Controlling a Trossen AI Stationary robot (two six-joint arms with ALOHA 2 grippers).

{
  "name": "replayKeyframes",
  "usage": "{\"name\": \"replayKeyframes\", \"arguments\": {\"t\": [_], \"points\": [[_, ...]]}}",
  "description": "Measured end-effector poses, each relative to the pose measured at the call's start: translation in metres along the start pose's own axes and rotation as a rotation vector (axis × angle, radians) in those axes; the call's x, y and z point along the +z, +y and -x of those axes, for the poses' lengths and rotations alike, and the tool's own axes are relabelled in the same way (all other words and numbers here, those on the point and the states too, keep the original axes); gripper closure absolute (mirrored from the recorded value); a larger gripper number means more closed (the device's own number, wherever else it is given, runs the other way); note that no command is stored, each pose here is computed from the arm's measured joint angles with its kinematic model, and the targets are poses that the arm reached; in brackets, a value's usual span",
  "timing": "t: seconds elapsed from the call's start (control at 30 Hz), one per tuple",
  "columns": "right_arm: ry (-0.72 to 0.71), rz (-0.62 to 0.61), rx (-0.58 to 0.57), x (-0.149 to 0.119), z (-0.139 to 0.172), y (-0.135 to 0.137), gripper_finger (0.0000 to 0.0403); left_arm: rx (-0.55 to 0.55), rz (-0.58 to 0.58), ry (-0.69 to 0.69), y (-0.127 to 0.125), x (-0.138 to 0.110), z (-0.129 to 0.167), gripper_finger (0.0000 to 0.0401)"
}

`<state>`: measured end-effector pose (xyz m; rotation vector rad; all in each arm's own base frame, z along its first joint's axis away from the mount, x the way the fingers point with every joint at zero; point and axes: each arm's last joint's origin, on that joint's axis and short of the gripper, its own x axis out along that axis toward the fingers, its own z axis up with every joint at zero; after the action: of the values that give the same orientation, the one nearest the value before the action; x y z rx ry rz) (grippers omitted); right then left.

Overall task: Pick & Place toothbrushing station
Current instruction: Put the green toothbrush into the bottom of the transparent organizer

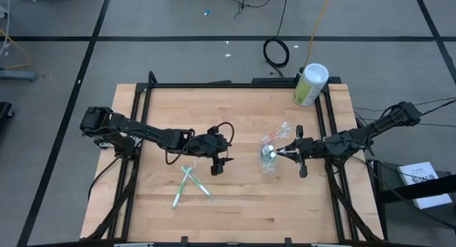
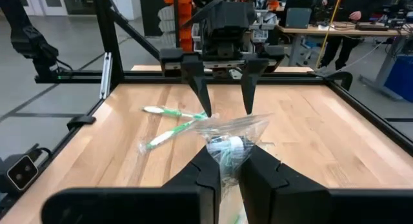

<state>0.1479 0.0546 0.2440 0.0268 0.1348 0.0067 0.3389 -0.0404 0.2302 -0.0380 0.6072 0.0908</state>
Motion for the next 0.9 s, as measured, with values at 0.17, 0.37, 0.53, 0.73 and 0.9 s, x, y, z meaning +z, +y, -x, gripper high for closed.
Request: {"name": "replayKeyframes", "arguments": {"t": [0.17, 0.37, 0.53, 0.73, 0.9], "points": [[0.019, 0.006, -0.002, -0.003, -0.004, 0.002, 0.0374, 0.0, -0.001, 0.0, 0.0, 0.0, 0.0, 0.0132], [0.1, -0.061, -0.016, -0.015, -0.017, 0.006, 0.0375, 0.0, -0.007, -0.002, 0.0, 0.0, 0.0, 0.0132], [0.141, -0.075, -0.025, -0.023, -0.027, 0.01, 0.0371, -0.001, -0.005, -0.013, 0.0, 0.001, 0.0, 0.0132], [0.131, -0.057, -0.022, -0.026, -0.038, 0.014, 0.0374, -0.002, -0.003, -0.021, 0.0, 0.002, 0.0, 0.0132], [0.149, -0.05, -0.026, -0.03, -0.042, 0.016, 0.0368, -0.003, -0.003, -0.022, 0.0, 0.002, 0.0, 0.0132]]}}
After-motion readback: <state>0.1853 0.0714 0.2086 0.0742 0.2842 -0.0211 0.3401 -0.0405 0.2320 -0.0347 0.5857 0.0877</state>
